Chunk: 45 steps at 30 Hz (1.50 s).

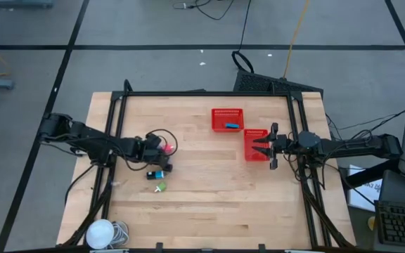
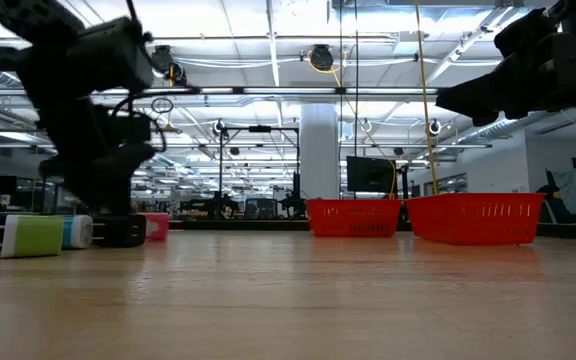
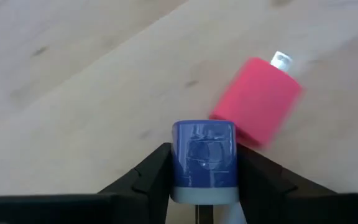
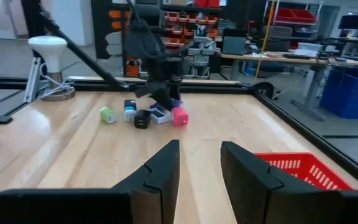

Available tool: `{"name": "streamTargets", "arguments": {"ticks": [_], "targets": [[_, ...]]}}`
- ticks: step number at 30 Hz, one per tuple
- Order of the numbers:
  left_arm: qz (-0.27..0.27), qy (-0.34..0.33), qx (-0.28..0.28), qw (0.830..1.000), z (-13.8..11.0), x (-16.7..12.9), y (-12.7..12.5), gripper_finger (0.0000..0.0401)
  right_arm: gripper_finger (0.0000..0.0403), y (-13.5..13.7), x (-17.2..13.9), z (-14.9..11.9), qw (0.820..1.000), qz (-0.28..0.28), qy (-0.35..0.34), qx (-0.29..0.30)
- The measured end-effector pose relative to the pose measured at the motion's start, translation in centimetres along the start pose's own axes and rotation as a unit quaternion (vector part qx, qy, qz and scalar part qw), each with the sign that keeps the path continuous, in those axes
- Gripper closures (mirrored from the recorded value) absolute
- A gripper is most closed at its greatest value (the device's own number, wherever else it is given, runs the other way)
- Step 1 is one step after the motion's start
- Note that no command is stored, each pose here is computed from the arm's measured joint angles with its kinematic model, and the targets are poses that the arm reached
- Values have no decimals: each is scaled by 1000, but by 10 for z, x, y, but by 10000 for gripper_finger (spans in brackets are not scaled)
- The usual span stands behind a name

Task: Pick & Place Office items
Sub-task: Put the purple charger adapter into the bottom red bin

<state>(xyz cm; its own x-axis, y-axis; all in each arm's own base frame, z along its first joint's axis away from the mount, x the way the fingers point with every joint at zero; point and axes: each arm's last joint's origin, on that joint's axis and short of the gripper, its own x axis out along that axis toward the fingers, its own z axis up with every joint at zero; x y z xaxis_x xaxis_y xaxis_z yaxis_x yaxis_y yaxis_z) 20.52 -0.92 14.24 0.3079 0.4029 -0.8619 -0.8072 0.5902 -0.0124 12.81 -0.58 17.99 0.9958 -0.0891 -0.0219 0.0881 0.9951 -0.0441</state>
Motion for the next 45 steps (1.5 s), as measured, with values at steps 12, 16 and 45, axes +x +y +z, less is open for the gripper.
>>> {"name": "streamTargets", "arguments": {"ticks": [12,16,45], "targets": [[-211,-134,60,966,62,-52,-57,266,297,3,18,0,999,35,-22,-9],[-304,-199,62,929,73,-65,-72,261,297,6,27,-4,995,69,-32,-60],[-515,-137,15,846,77,-29,-116,254,152,64,150,10,943,112,-23,-313]]}}
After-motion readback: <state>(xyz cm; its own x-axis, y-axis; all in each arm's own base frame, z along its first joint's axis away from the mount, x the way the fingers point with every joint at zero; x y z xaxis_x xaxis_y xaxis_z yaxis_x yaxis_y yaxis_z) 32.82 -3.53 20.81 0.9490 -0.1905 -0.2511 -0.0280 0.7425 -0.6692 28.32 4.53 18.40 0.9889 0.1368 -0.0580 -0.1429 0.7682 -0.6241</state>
